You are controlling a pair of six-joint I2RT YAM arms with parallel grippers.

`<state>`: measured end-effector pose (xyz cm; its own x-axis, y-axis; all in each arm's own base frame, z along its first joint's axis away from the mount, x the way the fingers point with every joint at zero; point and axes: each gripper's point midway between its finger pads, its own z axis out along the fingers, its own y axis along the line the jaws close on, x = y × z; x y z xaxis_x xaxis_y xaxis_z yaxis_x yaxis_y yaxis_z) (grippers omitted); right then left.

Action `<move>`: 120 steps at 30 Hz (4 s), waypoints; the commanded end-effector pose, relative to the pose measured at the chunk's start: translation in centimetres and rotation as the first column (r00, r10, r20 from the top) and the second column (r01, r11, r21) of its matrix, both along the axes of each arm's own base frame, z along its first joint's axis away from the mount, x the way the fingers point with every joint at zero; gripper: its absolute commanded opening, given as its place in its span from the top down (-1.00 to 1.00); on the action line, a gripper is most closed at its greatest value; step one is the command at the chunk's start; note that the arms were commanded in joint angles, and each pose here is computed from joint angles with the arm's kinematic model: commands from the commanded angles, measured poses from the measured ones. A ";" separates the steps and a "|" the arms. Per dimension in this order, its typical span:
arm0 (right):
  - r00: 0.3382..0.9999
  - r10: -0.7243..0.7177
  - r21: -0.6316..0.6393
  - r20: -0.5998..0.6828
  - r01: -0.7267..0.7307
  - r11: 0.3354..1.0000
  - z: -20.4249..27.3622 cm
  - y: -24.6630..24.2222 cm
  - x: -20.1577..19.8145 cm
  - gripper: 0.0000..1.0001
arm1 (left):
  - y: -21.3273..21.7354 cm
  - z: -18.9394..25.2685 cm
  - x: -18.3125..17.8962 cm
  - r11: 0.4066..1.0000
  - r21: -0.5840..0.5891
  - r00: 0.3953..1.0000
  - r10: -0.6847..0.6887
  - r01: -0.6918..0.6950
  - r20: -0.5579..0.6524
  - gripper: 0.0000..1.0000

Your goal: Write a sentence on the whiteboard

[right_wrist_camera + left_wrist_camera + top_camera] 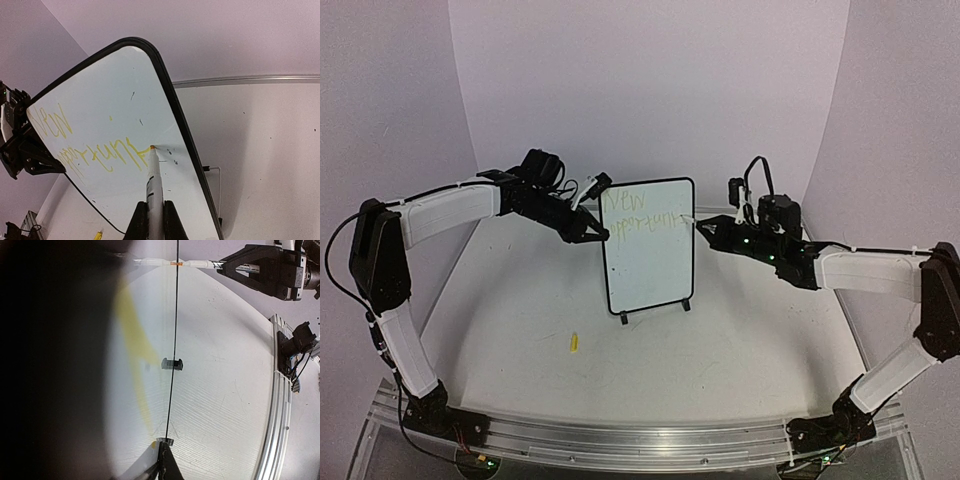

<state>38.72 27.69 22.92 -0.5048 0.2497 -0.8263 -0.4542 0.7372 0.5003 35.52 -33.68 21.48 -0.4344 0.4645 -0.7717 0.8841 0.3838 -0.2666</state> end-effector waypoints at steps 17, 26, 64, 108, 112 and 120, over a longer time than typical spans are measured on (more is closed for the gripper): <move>0.992 0.064 0.066 0.105 -0.071 0.995 5.0 0.7 -0.8 1.00 | 1.4 -2.4 -0.1 0.993 0.118 1.000 0.015 -0.016 0.013 1.00; 0.995 0.057 0.053 0.081 -0.062 0.997 4.0 1.4 0.4 1.00 | 1.4 -2.3 -0.1 0.993 0.117 1.000 0.015 -0.016 0.015 1.00; 0.998 -0.022 0.014 0.051 0.021 1.000 2.1 -1.4 -1.3 1.00 | 1.4 -1.9 -0.2 0.994 0.111 1.000 0.015 -0.017 0.024 1.00; 0.986 0.149 -0.018 0.080 -0.148 0.989 2.4 -0.5 -2.1 1.00 | 1.1 -1.6 -0.7 0.993 0.121 0.999 0.006 -0.010 0.039 1.00; 0.987 0.140 -0.019 0.082 -0.139 0.990 2.3 -0.3 -1.6 1.00 | 1.1 -1.6 -0.7 0.993 0.121 0.999 0.006 -0.011 0.041 1.00; 0.992 0.083 -0.003 0.100 -0.083 0.997 2.9 -1.0 -0.9 1.00 | 1.1 -1.5 -0.7 0.992 0.122 0.999 0.006 -0.011 0.042 1.00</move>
<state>36.59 26.97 23.07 -0.5086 0.1534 -0.8472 -0.5626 0.6856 0.4619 35.22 -33.98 21.72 -0.3977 0.4807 -0.7815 0.9002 0.3693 -0.2310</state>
